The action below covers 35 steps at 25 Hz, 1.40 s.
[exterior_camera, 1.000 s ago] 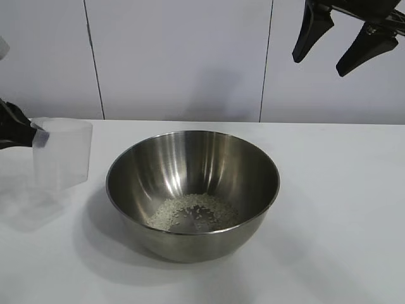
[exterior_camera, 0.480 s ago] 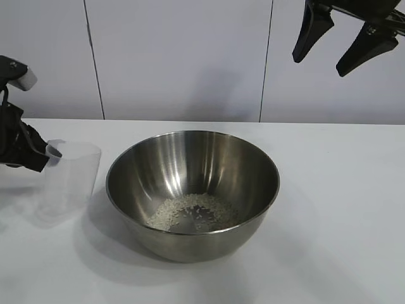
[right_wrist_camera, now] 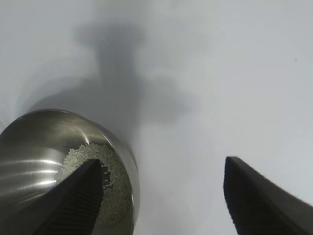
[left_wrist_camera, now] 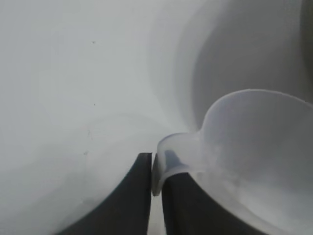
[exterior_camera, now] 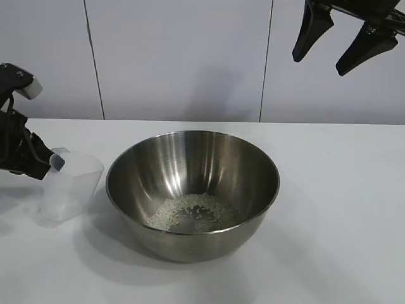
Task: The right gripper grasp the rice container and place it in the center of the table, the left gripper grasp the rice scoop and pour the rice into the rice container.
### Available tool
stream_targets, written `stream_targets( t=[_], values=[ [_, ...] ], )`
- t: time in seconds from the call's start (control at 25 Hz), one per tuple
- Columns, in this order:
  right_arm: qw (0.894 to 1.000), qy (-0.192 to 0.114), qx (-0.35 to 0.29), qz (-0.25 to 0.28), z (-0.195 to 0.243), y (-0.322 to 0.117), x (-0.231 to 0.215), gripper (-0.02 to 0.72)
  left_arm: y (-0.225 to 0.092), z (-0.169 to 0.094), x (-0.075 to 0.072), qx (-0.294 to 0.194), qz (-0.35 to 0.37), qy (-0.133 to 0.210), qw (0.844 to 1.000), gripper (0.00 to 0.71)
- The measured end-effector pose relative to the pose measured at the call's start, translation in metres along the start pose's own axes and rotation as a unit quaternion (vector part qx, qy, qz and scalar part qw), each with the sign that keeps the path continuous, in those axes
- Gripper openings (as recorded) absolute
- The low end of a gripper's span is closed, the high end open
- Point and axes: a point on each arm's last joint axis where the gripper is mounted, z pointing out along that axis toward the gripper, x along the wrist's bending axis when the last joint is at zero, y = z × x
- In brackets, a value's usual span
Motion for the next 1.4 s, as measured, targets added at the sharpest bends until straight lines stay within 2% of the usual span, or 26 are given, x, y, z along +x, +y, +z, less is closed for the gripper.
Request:
stream_targets(
  t=[0.08, 0.16, 0.36, 0.56, 0.72, 0.8, 0.88, 0.96, 1.04, 1.12, 1.24, 1.32, 1.4],
  values=[
    [1.000, 0.000, 0.000, 0.000, 0.000, 0.000, 0.000, 0.487, 0.000, 0.000, 0.001, 0.003, 0.000, 0.003, 1.000, 0.321],
    [1.000, 0.000, 0.000, 0.000, 0.000, 0.000, 0.000, 0.487, -0.001, 0.000, 0.001, 0.007, 0.000, 0.008, 1.000, 0.374],
    [1.000, 0.000, -0.007, 0.000, 0.000, 0.001, 0.000, 0.487, -0.004, 0.000, 0.004, 0.020, -0.003, 0.022, 1.000, 0.403],
    [1.000, 0.000, -0.008, 0.000, 0.000, 0.001, 0.000, 0.487, -0.006, -0.004, 0.010, 0.038, -0.068, 0.057, 0.995, 0.405],
    [1.000, 0.000, -0.008, 0.000, 0.000, 0.001, 0.000, 0.487, 0.008, -0.024, 0.016, 0.011, -0.177, 0.101, 0.979, 0.405],
    [1.000, 0.000, -0.008, 0.000, 0.000, 0.001, 0.000, 0.487, 0.020, -0.039, 0.018, -0.022, -0.237, 0.112, 0.965, 0.405],
    [1.000, 0.000, -0.008, -0.001, 0.000, 0.001, 0.000, 0.487, 0.030, -0.051, 0.017, -0.056, -0.312, 0.108, 0.942, 0.400],
    [1.000, 0.000, -0.008, -0.002, 0.000, 0.001, 0.000, 0.487, 0.039, -0.059, 0.013, -0.089, -0.389, 0.073, 0.914, 0.393],
    [1.000, 0.000, -0.008, -0.005, 0.000, 0.001, 0.000, 0.487, 0.049, -0.062, 0.009, -0.107, -0.448, 0.003, 0.888, 0.391],
    [1.000, 0.000, -0.008, -0.007, 0.000, 0.001, 0.000, 0.487, 0.060, -0.067, 0.006, -0.110, -0.471, -0.063, 0.873, 0.391],
    [1.000, 0.000, -0.008, -0.009, 0.000, 0.001, 0.000, 0.487, 0.081, -0.077, 0.005, -0.115, -0.459, -0.141, 0.870, 0.391],
    [1.000, 0.000, -0.008, -0.009, 0.000, 0.001, 0.000, 0.487, 0.099, -0.087, 0.005, -0.127, -0.420, -0.187, 0.879, 0.391],
    [1.000, 0.000, -0.008, -0.009, 0.000, 0.001, 0.000, 0.487, 0.114, -0.096, 0.005, -0.138, -0.380, -0.215, 0.889, 0.391]
  ],
)
